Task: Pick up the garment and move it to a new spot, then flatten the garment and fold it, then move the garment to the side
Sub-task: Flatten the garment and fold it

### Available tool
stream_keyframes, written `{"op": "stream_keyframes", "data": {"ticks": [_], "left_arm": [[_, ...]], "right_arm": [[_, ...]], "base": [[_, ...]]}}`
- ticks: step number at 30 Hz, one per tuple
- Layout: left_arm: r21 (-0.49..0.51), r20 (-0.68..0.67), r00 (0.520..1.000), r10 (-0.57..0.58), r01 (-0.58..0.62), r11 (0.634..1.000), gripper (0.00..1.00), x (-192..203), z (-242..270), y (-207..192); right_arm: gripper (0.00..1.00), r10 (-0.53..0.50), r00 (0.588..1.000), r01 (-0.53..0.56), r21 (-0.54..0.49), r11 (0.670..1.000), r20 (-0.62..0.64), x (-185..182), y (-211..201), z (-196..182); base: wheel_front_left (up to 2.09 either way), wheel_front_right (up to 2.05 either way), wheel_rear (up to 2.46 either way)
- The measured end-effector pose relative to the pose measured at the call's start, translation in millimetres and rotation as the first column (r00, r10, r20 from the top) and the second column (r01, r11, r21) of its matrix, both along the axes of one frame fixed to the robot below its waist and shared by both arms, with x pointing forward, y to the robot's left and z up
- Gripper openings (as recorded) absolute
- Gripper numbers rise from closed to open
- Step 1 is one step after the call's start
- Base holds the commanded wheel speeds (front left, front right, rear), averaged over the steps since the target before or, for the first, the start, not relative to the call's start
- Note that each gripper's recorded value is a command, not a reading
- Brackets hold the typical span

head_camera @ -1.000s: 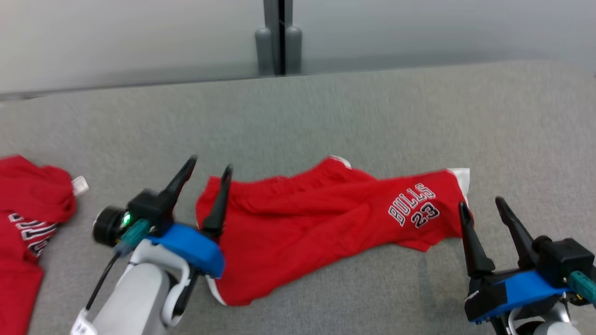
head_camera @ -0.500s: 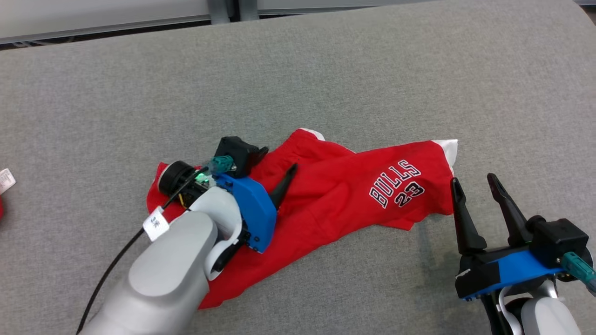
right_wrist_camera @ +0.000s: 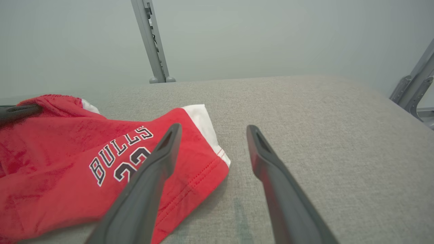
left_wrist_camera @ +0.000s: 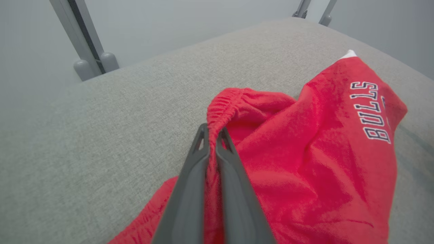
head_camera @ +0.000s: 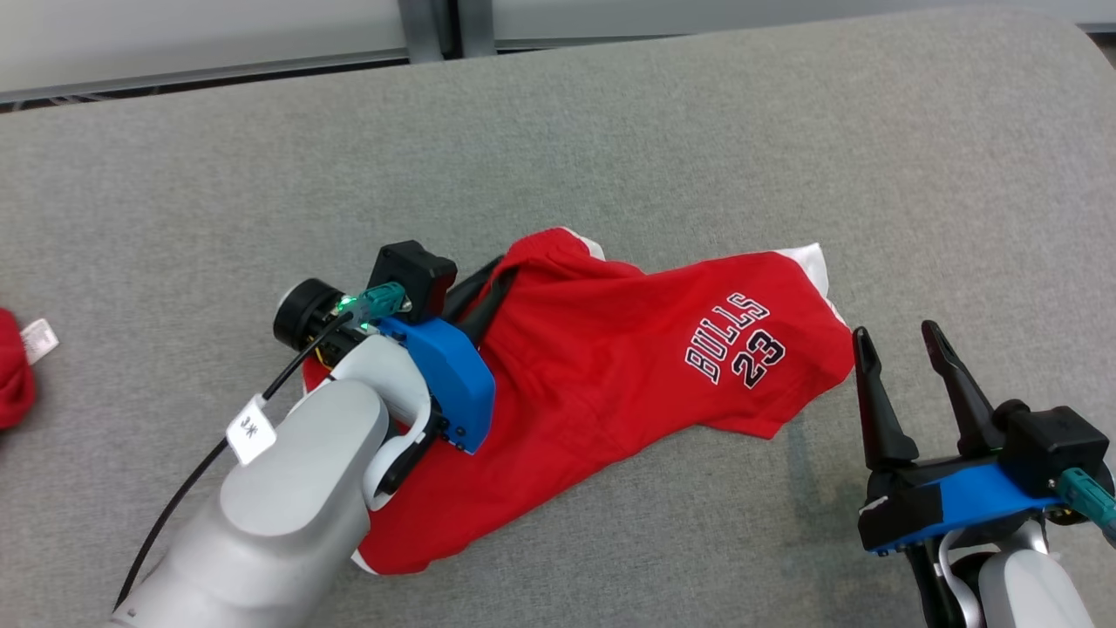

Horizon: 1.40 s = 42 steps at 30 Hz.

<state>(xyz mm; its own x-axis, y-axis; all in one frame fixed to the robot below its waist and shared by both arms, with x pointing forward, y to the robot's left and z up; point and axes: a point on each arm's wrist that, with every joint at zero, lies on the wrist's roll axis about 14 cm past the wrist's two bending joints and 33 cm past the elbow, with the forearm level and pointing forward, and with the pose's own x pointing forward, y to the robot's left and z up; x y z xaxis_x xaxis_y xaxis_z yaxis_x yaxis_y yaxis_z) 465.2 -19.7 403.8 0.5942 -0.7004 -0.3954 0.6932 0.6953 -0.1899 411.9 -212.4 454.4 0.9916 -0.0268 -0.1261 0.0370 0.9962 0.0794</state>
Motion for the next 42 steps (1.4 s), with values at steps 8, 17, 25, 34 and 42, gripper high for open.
{"op": "stream_keyframes", "data": {"ticks": [8,17,25,34,42], "left_arm": [[-0.053,0.234,0.967,0.102,-0.092,0.994,0.0,-21.1,50.2,34.4],[-0.013,0.042,0.961,0.272,-0.272,0.962,0.0,-96.3,7.7,86.0],[-0.03,-0.079,0.923,0.377,-0.38,0.925,1.0,-130.1,-23.3,101.2],[-0.177,0.104,0.884,0.457,-0.435,0.883,1.0,-93.6,27.6,107.7],[-0.258,0.299,0.769,0.565,-0.505,0.824,1.0,-60.9,87.3,146.2]], "right_arm": [[1.0,0.027,0.999,-0.028,0.009,1.0,0.038,0.3,10.4,14.0],[1.0,0.074,0.996,-0.074,0.004,0.997,0.051,3.9,25.8,23.0],[1.0,0.093,0.994,-0.092,-0.006,0.996,0.054,2.4,31.5,29.1],[1.0,0.095,0.993,-0.093,-0.034,0.995,0.067,-1.0,30.5,38.7],[1.0,0.092,0.992,-0.088,-0.049,0.995,0.088,-3.9,28.6,51.1]], "base": [[0.0,0.0,0.0],[0.0,0.0,0.0],[0.0,0.0,0.0],[0.0,0.0,0.0],[0.0,0.0,0.0]]}}
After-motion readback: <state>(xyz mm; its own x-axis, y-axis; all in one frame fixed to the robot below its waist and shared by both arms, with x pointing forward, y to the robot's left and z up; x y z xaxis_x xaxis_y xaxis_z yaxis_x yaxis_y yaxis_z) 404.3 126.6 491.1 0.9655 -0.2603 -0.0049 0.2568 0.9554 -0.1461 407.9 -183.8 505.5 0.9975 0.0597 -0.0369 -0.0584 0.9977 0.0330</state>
